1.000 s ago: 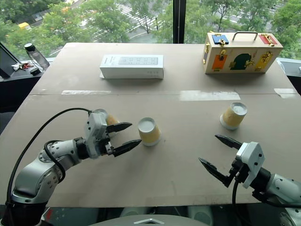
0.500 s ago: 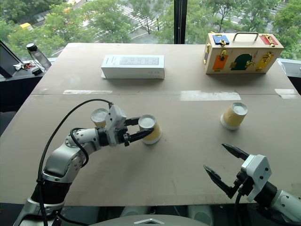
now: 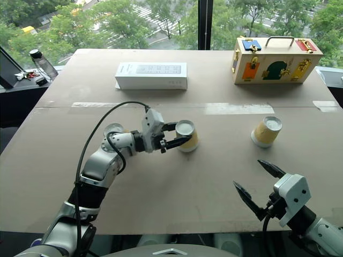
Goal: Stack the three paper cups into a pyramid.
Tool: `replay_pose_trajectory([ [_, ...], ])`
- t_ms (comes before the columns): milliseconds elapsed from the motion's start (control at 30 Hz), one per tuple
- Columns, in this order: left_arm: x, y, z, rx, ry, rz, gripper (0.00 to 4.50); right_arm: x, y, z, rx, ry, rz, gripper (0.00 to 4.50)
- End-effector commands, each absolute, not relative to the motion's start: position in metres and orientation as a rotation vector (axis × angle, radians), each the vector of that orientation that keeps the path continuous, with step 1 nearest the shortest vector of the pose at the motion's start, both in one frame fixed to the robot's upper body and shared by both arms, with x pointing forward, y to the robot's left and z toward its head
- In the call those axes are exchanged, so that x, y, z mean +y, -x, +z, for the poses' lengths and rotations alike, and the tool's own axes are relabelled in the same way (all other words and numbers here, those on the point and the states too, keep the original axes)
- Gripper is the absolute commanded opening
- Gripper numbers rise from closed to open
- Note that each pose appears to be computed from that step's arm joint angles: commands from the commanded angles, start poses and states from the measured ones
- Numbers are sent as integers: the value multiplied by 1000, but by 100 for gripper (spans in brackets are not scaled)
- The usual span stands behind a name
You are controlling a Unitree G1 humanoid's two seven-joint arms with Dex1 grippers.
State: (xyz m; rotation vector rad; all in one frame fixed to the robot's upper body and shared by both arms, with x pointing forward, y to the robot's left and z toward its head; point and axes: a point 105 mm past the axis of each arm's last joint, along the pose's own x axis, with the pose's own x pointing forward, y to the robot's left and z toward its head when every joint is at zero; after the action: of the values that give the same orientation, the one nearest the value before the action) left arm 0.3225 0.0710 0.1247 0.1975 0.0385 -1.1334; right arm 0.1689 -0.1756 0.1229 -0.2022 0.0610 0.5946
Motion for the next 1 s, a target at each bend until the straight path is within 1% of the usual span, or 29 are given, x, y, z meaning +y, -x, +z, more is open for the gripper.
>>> replay_pose_trajectory([
  [33, 63, -326, 129, -3, -207, -1158, 241, -172, -170, 134, 19, 211, 576, 450],
  [67, 61, -327, 129, -5, -202, -1162, 346, -172, -170, 134, 20, 209, 571, 450],
  [133, 61, -328, 132, -20, -182, -1163, 422, -174, -171, 134, 25, 212, 553, 450],
  [167, 63, -327, 135, -22, -170, -1160, 444, -176, -172, 135, 23, 209, 530, 450],
  [333, 81, -309, 151, -24, -87, -1180, 444, -191, -185, 142, 0, 194, 381, 450],
  [467, 95, -290, 156, -4, -80, -1186, 444, -199, -197, 151, -29, 179, 291, 450],
  [533, 106, -282, 153, 0, -120, -1148, 444, -209, -209, 151, -26, 201, 219, 450],
  [567, 112, -276, 152, 13, -89, -1144, 444, -213, -216, 150, -19, 199, 196, 450],
  [600, 115, -271, 154, -21, -70, -1144, 444, -218, -222, 149, -6, 204, 169, 450],
  [633, 118, -266, 155, -36, -80, -1153, 444, -222, -227, 150, -5, 207, 148, 450],
  [700, 122, -250, 153, 5, -66, -1220, 444, -231, -240, 149, 1, 184, 107, 450],
  [800, 123, -227, 154, 49, -24, -1319, 444, -242, -257, 144, 31, 148, 92, 450],
  [867, 125, -219, 154, 61, -17, -1331, 444, -248, -269, 141, 47, 163, 94, 450],
  [1000, 129, -208, 156, 65, -15, -1340, 444, -259, -288, 136, 70, 120, 90, 450],
])
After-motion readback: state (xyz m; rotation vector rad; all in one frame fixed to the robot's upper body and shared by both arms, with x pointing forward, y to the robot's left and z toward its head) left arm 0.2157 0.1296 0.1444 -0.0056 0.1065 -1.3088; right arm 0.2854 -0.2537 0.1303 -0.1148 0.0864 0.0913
